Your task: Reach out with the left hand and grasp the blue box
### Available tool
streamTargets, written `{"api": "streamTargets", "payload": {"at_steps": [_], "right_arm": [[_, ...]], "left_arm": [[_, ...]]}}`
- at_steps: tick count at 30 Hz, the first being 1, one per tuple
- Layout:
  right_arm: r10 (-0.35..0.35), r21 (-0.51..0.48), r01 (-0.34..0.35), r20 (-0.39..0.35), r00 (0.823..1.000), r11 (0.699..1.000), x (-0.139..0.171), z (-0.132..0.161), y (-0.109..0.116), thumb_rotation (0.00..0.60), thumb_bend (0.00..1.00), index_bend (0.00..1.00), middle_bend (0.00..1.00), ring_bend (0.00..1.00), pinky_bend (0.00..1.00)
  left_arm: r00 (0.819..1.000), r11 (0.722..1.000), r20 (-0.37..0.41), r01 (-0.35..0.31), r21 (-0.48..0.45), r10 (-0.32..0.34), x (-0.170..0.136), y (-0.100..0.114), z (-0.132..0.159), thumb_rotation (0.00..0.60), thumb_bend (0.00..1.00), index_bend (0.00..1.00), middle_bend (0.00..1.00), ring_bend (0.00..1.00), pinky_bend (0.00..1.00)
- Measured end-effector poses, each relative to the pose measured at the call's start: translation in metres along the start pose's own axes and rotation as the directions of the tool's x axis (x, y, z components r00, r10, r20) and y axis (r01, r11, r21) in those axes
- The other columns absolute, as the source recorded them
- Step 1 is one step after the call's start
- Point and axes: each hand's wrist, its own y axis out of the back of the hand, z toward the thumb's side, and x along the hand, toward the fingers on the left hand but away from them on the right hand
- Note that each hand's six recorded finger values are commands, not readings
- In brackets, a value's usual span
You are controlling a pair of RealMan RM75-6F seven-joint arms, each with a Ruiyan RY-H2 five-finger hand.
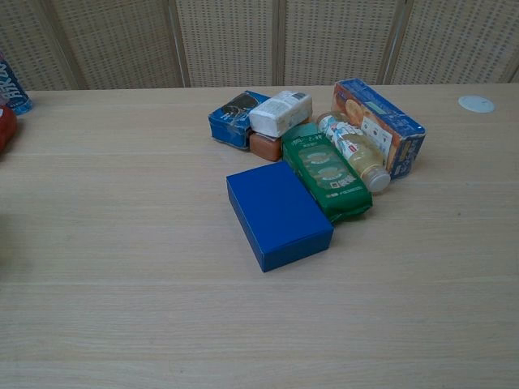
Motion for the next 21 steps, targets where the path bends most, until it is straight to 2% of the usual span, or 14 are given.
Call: {"api": "streamTargets", "payload": {"at_steps": [10,15,18,21], "right_arm": [[-0.001,-0.009,0.001,-0.012,1.0,1.0,0.002,0.003,0.001,0.526,0.0,0.0,0.0,0.0,0.0],[-0.003,-0.014,0.003,-0.008,1.0,1.0,0.001,0.003,0.002,0.525,0.0,0.0,0.0,0.0,0.0],[-0.001,-0.015,0.001,-0.009,1.0,1.0,0.0,0.003,0.001,0.526,0.0,0.0,0.0,0.0,0.0],[0.0,-0.016,0.0,-0.006,1.0,1.0,0.0,0.002,0.001,0.527,0.0,0.0,0.0,0.0,0.0]], "left_arm": [[0.999,1.0,0.032,0.009,0.009,-0.009,0.0,-0.001,0.007,0.6,0.0,0.0,0.0,0.0,0.0],[0.994,0.999,0.102,0.026,0.044,-0.03,0.011,0.002,0.023,0.6,0.0,0.0,0.0,0.0,0.0],[0.976,0.997,0.215,0.032,0.074,-0.047,0.026,0.006,0.05,0.6,0.0,0.0,0.0,0.0,0.0],[0.929,0.995,0.361,0.046,0.092,-0.077,0.041,0.008,0.086,0.6,0.0,0.0,0.0,0.0,0.0]]}}
